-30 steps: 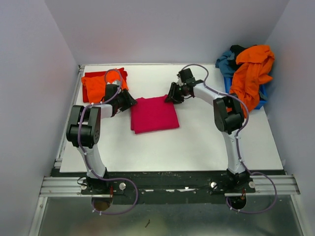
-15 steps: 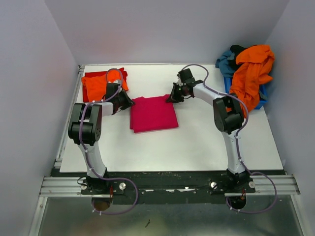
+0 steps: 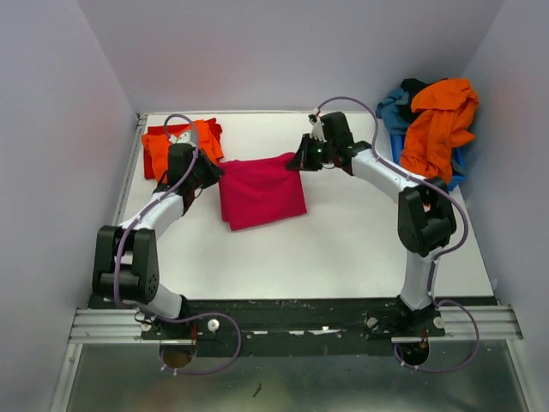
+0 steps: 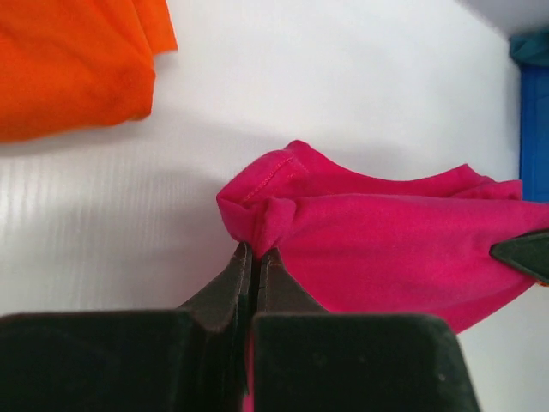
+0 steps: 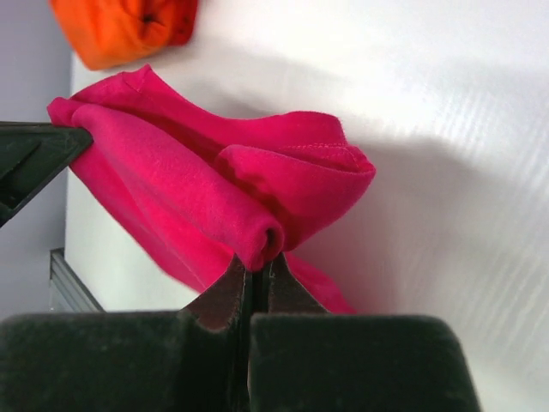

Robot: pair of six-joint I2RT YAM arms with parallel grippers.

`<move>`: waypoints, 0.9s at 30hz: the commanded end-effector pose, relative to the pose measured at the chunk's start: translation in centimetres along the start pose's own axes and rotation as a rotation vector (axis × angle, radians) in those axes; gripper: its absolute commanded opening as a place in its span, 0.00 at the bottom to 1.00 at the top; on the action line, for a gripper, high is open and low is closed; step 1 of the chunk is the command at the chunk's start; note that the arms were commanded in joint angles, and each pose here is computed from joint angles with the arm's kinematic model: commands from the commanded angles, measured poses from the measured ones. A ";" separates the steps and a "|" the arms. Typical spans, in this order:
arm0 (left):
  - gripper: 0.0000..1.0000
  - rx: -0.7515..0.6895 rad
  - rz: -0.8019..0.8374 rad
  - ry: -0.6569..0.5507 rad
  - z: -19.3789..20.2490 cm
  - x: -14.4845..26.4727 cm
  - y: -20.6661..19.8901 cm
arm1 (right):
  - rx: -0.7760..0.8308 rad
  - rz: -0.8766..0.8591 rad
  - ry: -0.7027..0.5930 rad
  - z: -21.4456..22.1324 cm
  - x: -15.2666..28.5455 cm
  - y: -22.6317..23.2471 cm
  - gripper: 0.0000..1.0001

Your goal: Fold and stack the t-shirts

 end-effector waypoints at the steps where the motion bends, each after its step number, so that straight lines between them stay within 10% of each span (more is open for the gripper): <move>1: 0.00 -0.030 -0.114 -0.146 -2.6 3.6 -0.2 | 0.099 -0.108 -0.068 -1.4 1.1 3.3 0.01; 27: 0.00 -0.018 -0.488 -0.547 -18.1 12.0 2.4 | 0.274 -0.382 -0.321 -9.8 -6.4 17.2 0.01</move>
Point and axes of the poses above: each gripper's point midway between its finger pads, its own x axis back along the fingers, its own y axis along the line the jaws close on, z = x × y, the point moved 6 cm from there along x, back along the fingers, and after that the axes turned 7 degrees about x, right-handed, at the moved point
